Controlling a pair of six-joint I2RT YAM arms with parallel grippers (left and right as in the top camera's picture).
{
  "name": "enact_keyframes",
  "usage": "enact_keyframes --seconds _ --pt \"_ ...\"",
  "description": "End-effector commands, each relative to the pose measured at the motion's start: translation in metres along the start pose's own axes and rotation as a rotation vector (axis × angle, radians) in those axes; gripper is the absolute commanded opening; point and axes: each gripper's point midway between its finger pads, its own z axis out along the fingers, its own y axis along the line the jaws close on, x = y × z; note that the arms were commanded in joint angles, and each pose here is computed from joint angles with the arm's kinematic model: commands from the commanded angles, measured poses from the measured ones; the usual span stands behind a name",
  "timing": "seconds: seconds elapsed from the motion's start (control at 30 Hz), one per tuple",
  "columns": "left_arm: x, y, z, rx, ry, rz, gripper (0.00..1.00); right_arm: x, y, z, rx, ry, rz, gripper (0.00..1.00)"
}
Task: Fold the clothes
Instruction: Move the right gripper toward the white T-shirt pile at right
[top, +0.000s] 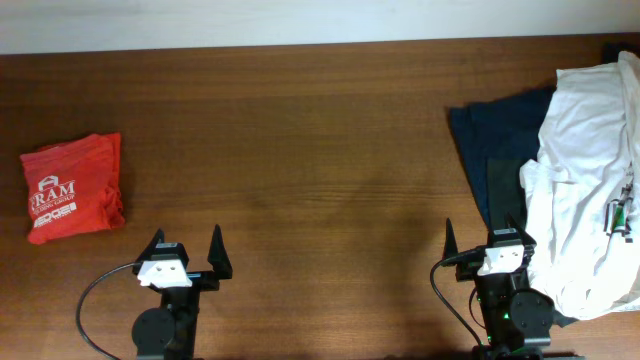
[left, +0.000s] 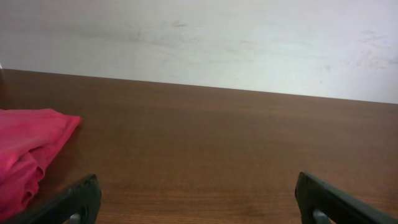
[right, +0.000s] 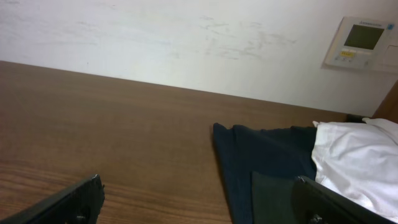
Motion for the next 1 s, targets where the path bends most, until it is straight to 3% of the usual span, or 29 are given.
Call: enact_keyframes --seconds 0.0,0.7,0.8,0.97 --pt "0.001 -0.002 0.000 0.014 0.001 0.013 0.99 0.004 0.000 0.000 0.005 0.010 -0.003 0.99" --pt "0.000 -0.002 0.000 0.014 -0.002 0.012 0.99 0.003 -0.002 0.000 0.013 0.009 -0.002 0.99" --pt "-0.010 -0.003 -0.003 0.016 -0.018 0.012 0.99 -0.013 -0.013 -0.004 0.069 -0.012 0.101 0.99" --pt "-0.026 -0.005 -0.003 0.011 0.018 0.013 0.99 -0.027 -0.014 -0.013 0.060 0.094 0.105 0.99"
